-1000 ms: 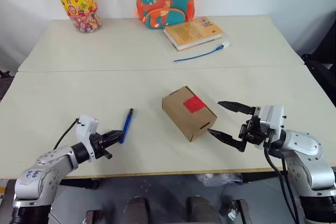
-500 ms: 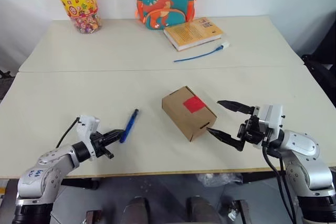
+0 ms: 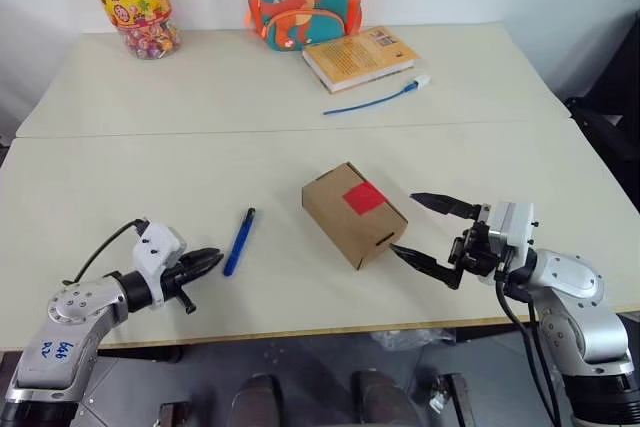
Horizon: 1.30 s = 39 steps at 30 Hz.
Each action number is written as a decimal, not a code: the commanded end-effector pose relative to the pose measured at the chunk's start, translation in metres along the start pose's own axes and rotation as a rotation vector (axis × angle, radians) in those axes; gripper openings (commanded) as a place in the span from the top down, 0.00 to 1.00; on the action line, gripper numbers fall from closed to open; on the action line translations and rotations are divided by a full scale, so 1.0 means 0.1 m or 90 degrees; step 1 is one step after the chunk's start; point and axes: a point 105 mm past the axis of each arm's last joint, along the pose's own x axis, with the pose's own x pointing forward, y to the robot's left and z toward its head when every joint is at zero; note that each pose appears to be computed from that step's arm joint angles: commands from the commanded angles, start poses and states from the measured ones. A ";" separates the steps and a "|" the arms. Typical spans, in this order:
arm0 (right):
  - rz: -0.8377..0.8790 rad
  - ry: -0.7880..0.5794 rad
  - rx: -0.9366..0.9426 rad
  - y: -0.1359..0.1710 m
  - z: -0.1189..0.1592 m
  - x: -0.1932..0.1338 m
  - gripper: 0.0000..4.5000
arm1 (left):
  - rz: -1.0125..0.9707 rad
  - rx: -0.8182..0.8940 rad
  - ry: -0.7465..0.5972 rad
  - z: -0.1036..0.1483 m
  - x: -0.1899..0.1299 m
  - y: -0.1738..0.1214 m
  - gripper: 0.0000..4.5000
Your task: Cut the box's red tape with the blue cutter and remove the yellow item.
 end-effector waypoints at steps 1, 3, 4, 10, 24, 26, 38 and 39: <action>0.005 -0.018 -0.023 0.00 0.09 0.01 0.00 | -0.024 -0.099 -0.033 0.13 -0.03 -0.11 0.62; 0.005 -0.017 -0.023 0.00 0.09 0.01 0.00 | -0.017 -0.169 -0.041 0.14 -0.01 -0.13 0.48; 0.005 -0.017 -0.023 0.00 0.09 0.01 0.00 | -0.016 -0.205 -0.045 0.14 0.01 -0.14 0.41; 0.004 -0.018 -0.024 0.01 0.08 0.01 0.00 | -0.024 -0.338 -0.017 0.06 0.16 -0.29 0.28; -0.004 -0.020 -0.030 -0.01 0.10 0.01 0.00 | -0.036 -0.444 0.100 -0.20 0.49 -0.70 0.53; -0.005 -0.022 -0.031 -0.02 0.10 0.02 0.00 | -0.028 -0.431 0.115 -0.26 0.51 -0.69 0.65; -0.013 -0.027 -0.033 -0.04 0.10 0.04 0.00 | -0.014 -0.401 0.103 -0.32 0.51 -0.59 0.99; -0.014 -0.027 -0.033 -0.04 0.10 0.03 0.00 | -0.016 -0.399 0.094 -0.30 0.49 -0.56 0.99</action>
